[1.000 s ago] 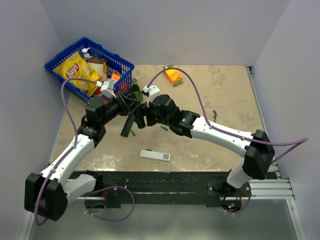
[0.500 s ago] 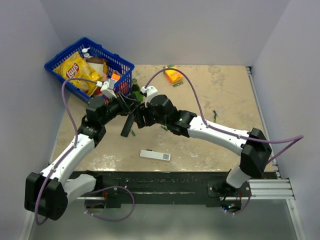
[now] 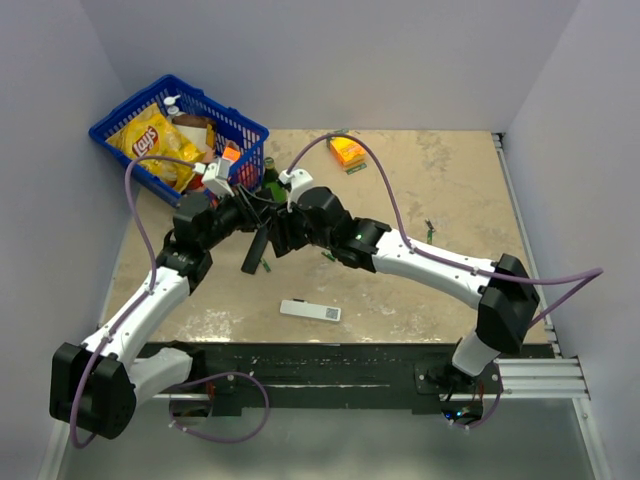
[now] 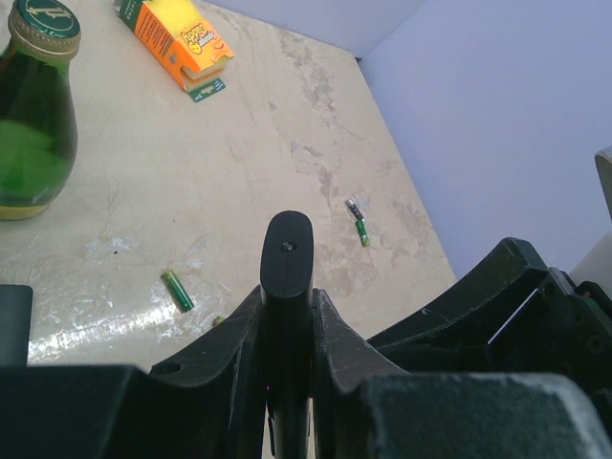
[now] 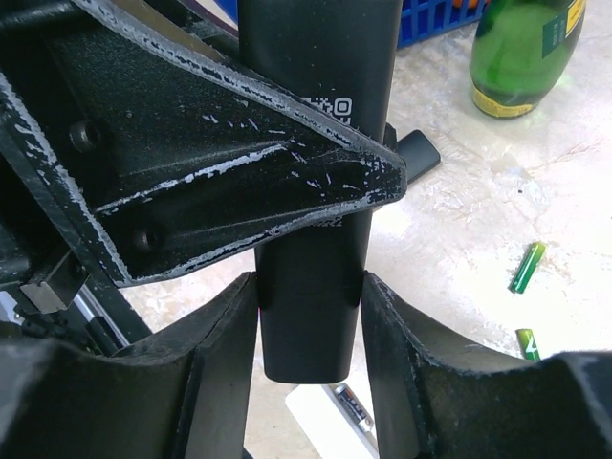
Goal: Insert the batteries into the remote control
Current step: Remove the battery cover from the remote control.
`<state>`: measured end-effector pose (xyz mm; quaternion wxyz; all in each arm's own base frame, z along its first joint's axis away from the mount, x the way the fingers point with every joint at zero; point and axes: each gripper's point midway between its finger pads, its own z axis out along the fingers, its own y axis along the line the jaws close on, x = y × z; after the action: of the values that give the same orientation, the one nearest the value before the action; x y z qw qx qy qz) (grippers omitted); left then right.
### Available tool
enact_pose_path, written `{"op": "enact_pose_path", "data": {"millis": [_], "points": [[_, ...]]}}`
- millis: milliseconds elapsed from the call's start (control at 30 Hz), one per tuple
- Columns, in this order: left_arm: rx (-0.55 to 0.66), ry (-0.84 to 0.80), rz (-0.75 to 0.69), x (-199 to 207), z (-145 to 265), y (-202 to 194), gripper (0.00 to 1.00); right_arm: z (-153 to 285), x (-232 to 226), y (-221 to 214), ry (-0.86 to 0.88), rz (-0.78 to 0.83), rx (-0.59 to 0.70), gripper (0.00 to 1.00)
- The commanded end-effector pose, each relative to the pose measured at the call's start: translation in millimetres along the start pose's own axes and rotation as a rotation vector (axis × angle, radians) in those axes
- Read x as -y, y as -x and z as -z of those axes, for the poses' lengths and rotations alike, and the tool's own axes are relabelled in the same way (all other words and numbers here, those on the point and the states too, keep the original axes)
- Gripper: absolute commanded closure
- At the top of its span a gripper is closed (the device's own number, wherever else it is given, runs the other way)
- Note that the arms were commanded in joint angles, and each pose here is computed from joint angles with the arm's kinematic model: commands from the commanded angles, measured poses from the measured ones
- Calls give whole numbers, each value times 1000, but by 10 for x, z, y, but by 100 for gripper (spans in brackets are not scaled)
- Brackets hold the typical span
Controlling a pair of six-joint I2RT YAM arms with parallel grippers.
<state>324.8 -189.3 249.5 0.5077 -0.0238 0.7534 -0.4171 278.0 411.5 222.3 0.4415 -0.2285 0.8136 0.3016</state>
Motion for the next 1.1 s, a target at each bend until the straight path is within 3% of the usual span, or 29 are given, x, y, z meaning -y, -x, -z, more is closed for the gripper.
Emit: {"op": "enact_pose_path", "data": {"millis": [0, 467, 733, 1067], "points": [[52, -51, -33, 186, -8, 235, 100, 5, -63, 169, 9, 12, 41, 56], [133, 46, -38, 46, 94, 379, 100, -1, -171, -473, 19, 68, -139, 69], [209, 135, -27, -132, 208, 554, 100, 26, -135, -861, 12, 82, -216, 70], [277, 149, -5, -234, 311, 694, 100, 76, -188, -1032, 60, 86, -267, 73]]}}
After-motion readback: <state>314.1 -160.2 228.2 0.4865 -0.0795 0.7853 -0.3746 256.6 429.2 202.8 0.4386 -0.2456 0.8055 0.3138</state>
